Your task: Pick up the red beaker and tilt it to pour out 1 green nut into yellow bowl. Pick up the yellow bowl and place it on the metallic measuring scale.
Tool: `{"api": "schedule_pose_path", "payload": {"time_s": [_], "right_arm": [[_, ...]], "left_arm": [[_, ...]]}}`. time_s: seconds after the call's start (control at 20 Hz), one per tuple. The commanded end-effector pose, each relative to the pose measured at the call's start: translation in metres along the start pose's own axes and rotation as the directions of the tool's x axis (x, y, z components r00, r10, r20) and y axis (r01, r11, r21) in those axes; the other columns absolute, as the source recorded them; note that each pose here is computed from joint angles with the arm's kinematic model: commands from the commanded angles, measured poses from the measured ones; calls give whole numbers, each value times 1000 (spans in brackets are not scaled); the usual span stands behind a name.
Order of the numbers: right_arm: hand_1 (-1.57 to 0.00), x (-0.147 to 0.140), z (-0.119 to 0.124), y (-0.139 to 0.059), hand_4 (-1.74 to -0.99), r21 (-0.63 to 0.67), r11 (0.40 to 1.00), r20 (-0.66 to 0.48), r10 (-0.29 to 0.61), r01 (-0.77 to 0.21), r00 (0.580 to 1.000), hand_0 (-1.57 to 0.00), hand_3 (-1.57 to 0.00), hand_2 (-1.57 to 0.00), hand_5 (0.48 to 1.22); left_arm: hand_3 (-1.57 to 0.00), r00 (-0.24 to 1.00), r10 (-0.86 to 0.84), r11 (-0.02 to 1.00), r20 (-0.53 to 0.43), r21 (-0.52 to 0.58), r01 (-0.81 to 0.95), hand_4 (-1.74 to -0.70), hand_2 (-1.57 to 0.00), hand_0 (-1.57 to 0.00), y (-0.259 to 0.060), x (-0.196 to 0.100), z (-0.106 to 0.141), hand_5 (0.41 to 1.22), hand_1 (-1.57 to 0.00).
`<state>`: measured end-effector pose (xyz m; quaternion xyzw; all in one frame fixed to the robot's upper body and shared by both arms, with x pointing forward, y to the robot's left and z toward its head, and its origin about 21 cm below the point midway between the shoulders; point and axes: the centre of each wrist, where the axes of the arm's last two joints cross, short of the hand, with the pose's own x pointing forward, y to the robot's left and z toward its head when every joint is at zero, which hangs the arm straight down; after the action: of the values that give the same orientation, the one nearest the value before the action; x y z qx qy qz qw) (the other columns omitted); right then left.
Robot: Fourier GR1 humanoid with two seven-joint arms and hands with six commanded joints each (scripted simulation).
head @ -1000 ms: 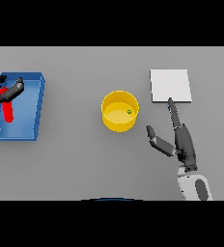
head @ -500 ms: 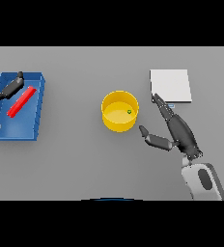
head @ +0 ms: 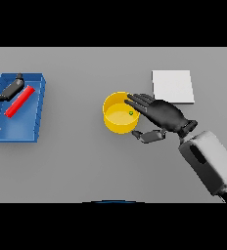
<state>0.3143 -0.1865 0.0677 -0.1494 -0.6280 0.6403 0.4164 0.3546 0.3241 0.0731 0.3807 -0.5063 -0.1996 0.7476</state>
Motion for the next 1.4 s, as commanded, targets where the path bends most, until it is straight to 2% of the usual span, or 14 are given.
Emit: {"api": "schedule_pose_path", "payload": {"time_s": [0.0,0.1,0.25,0.35,0.7,0.95,1.2,1.25,1.35], "right_arm": [[1,0,-3,-2,-1226,47,997,15,57,-58,998,1,1,1,692],[1,2,-14,-2,-1223,117,983,34,142,-145,989,1,1,1,703],[1,5,-27,-7,-1213,192,958,78,203,-215,976,1,1,1,714],[1,5,-38,0,-1218,245,941,84,219,-233,972,1,1,1,720],[1,18,-67,3,-1255,343,894,121,263,-289,957,1,1,1,733],[1,19,-82,2,-1263,382,869,110,294,-313,950,1,1,1,739],[1,14,-86,12,-1285,449,847,90,275,-285,957,1,-47,-9,753],[1,16,-88,9,-1289,453,848,87,266,-275,960,1,-72,-23,758],[-36,16,-88,10,-1302,473,845,43,260,-249,965,-26,-141,-71,805]], "left_arm": [[-2,1000,2,1000,-3,-3,-2,-741,-2,-3,-2,-3,1,699,-2],[-1,1000,-6,1000,-2,4,6,-744,-1,-1,4,-3,1,702,-1],[0,1000,-5,1000,-2,6,5,-746,0,0,3,1,1,706,0],[0,1000,-2,1000,-1,7,2,-746,0,0,4,-1,3,704,0],[1,1000,-2,1000,-2,18,2,-743,1,1,7,-6,4,699,1],[1,1000,2,1000,5,8,-2,-744,1,1,6,-7,1,699,1],[1,1000,-11,1000,-2,8,11,-744,1,1,7,-10,4,697,1],[1,1000,-6,1000,-2,17,6,-745,1,1,10,-11,1,699,1],[1,1000,-4,1000,-4,14,4,-750,1,1,8,-11,0,701,1]]}}
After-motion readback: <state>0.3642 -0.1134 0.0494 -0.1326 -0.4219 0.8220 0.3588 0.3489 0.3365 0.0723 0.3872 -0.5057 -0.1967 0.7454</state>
